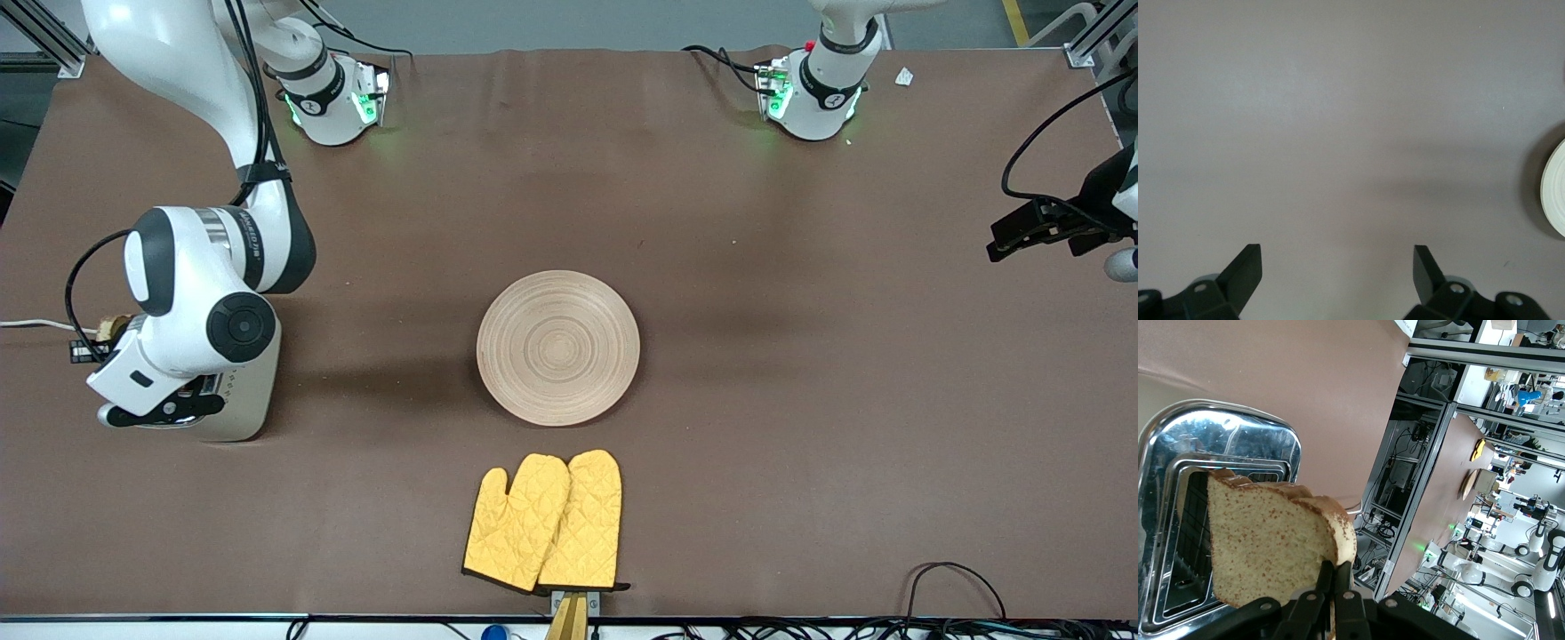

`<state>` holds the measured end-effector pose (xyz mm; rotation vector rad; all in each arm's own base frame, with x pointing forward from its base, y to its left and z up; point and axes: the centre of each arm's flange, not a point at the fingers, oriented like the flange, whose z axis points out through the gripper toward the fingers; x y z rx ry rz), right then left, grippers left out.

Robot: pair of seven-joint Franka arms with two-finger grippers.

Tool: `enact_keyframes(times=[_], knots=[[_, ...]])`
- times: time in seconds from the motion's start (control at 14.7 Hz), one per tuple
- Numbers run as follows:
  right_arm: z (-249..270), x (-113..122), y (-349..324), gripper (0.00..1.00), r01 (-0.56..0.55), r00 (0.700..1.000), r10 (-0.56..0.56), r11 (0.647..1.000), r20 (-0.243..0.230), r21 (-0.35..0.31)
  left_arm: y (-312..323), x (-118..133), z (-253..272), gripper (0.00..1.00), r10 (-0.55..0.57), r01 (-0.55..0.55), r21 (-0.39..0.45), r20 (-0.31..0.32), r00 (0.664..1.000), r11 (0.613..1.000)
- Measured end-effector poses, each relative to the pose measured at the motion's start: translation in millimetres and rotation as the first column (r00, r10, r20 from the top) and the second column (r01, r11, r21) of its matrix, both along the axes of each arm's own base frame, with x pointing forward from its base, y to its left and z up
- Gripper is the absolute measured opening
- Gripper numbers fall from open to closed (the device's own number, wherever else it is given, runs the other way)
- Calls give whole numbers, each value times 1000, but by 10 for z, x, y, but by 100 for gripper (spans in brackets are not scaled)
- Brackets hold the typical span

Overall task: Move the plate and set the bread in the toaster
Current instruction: 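Lower the bread into the toaster slot and open the right gripper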

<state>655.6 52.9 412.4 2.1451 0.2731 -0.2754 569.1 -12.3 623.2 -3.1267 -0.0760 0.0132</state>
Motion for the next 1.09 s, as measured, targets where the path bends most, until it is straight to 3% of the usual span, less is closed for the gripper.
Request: enact_keyframes(times=[0.75,1.09], knots=[[-328,-136,130,4,31,999,-31,999,11,-13,198,-19,64,100,36,-36,1,12,999,999],[-700,-102,130,7,46,998,-45,999,52,-16,201,76,-20,100,35,-35,-1,30,999,999]])
